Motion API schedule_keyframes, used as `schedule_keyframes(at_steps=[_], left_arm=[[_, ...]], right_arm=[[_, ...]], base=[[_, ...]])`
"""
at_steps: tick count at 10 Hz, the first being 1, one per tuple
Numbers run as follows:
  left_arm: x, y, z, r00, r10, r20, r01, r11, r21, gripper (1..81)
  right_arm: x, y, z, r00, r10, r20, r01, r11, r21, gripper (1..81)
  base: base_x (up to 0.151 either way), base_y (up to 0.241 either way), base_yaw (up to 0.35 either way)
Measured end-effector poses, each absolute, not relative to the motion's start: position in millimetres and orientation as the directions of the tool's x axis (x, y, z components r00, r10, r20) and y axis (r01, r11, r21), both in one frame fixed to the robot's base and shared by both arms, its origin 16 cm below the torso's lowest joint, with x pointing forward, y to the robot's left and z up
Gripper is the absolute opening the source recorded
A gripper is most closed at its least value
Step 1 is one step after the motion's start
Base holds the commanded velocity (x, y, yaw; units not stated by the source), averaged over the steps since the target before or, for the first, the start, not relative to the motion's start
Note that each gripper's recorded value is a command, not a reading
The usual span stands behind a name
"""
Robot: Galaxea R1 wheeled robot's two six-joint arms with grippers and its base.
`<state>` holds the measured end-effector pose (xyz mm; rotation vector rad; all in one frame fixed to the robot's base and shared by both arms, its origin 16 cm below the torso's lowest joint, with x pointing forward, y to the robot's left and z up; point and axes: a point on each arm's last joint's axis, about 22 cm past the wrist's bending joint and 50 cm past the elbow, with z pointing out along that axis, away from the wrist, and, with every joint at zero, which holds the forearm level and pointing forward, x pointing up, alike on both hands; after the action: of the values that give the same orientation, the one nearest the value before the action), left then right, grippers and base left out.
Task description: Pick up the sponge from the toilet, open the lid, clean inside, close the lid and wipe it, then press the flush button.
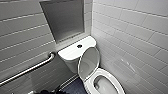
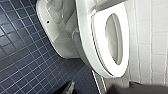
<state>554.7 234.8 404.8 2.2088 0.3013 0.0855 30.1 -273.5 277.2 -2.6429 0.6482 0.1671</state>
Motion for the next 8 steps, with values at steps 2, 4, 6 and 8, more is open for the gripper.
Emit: schedule_keyframes(at_steps=[2,4,6,8], left_arm=[[586,239,421,0.958,0.283,-0.043,0.201,-0.557,0.806,81.1],[611,251,428,0.941,0.336,-0.042,0.231,-0.545,0.806,81.1],[635,263,434,0.914,0.4,-0.06,0.279,-0.517,0.809,81.1],[666,271,440,0.886,0.46,-0.057,0.309,-0.494,0.813,81.1]], right_arm=[[24,-279,272,0.897,-0.395,-0.198,-0.439,-0.842,-0.313,1.0],[28,-277,270,0.893,-0.406,-0.196,-0.448,-0.843,-0.298,1.0],[41,-268,274,0.894,-0.404,-0.196,-0.448,-0.83,-0.331,1.0],[44,-258,274,0.901,-0.387,-0.198,-0.433,-0.829,-0.353,1.0]], base=[[0.0,0.0,0.0],[0.0,0.0,0.0],[0.0,0.0,0.0],[0.0,0.0,0.0]])
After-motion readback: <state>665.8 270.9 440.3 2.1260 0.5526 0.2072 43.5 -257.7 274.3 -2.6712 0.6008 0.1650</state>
